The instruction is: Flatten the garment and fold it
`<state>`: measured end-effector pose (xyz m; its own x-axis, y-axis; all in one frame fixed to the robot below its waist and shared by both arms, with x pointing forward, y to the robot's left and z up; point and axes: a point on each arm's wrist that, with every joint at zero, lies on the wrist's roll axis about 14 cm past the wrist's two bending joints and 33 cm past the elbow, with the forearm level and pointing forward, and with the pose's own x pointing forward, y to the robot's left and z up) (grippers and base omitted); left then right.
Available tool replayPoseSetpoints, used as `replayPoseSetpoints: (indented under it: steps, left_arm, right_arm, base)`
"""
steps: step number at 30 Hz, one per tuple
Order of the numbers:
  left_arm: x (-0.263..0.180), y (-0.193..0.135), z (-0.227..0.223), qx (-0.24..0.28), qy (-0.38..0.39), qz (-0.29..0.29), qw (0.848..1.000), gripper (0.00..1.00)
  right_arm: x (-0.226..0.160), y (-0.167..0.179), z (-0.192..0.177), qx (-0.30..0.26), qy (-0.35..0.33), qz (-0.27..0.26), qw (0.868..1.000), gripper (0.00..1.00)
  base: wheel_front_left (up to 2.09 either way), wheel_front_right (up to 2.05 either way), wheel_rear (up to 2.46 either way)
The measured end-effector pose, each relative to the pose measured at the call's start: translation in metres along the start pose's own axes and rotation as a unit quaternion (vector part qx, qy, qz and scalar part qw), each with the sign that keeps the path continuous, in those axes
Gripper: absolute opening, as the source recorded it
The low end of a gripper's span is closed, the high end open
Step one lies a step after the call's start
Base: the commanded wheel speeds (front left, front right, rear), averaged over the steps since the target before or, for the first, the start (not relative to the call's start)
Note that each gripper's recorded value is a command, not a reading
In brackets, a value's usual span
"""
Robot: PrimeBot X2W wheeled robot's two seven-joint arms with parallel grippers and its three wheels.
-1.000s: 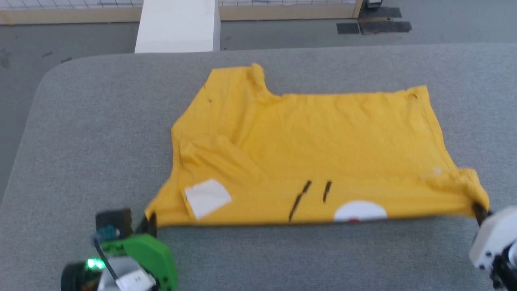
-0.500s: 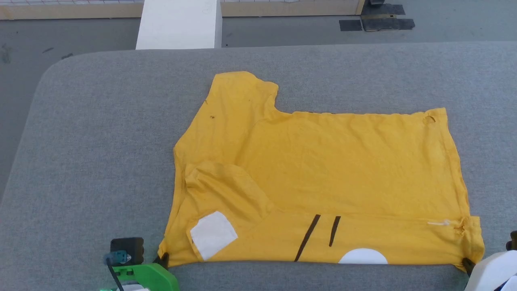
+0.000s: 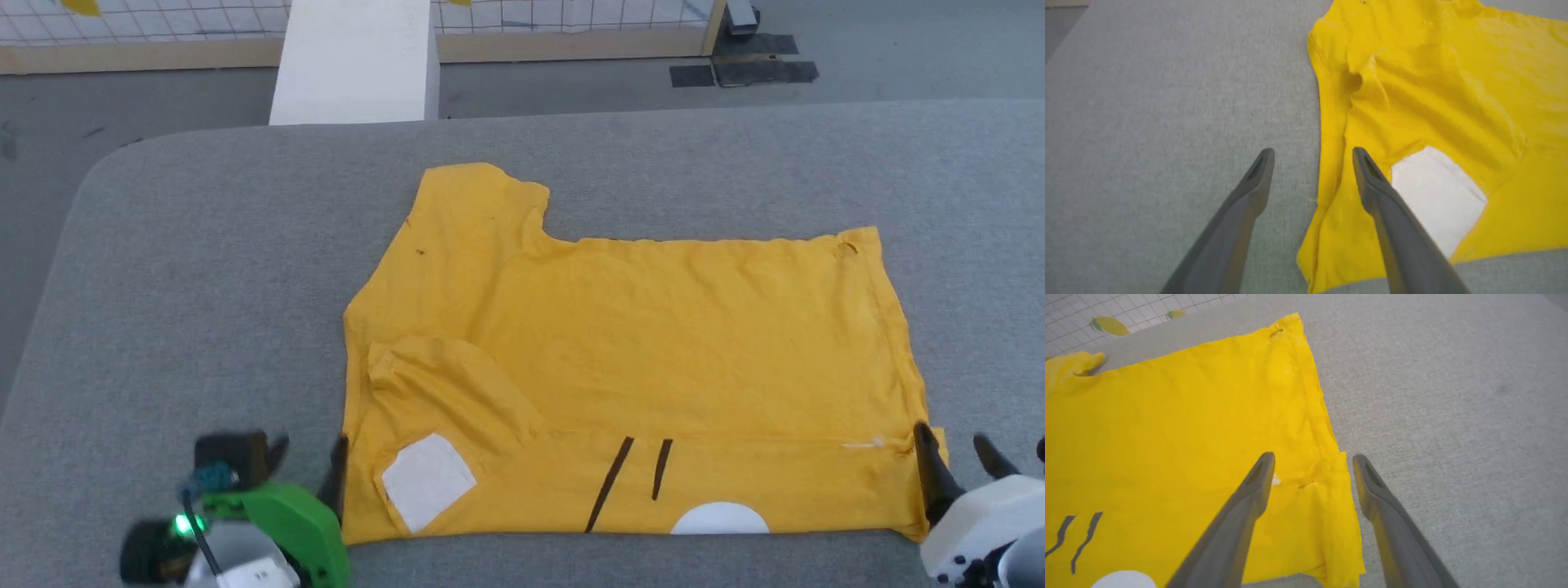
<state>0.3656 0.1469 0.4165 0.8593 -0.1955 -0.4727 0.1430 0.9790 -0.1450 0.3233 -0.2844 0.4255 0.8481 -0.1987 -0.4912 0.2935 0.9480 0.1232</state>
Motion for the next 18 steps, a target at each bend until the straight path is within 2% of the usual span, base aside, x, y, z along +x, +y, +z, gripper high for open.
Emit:
replayPoseSetpoints:
  steps: [4, 6, 9, 13, 18]
  left_arm:
    - [0.021, -0.008, 0.064, 0.058, -0.097, -0.04, 0.993, 1.0]
    - [0.034, -0.015, 0.09, 0.105, -0.126, -0.068, 0.984, 1.0]
    - [0.057, -0.021, 0.122, 0.129, -0.154, -0.091, 0.975, 1.0]
    - [0.091, -0.029, 0.153, 0.145, -0.165, -0.111, 0.969, 1.0]
    - [0.137, -0.041, 0.173, 0.159, -0.139, -0.128, 0.969, 1.0]
  right_arm:
    - [0.0, 0.017, 0.039, -0.035, -0.099, 0.032, 0.994, 1.0]
    - [0.002, 0.021, 0.055, -0.056, -0.138, 0.044, 0.988, 1.0]
    - [0.007, 0.027, 0.071, -0.081, -0.178, 0.062, 0.979, 1.0]
    - [0.016, 0.036, 0.082, -0.106, -0.203, 0.082, 0.97, 1.0]
    - [0.031, 0.046, 0.086, -0.122, -0.203, 0.101, 0.966, 1.0]
  base:
    - [0.0, 0.0, 0.0]
    - [0.0, 0.0, 0.0]
    - [0.0, 0.0, 0.0]
    - [0.0, 0.0, 0.0]
    - [0.0, 0.0, 0.0]
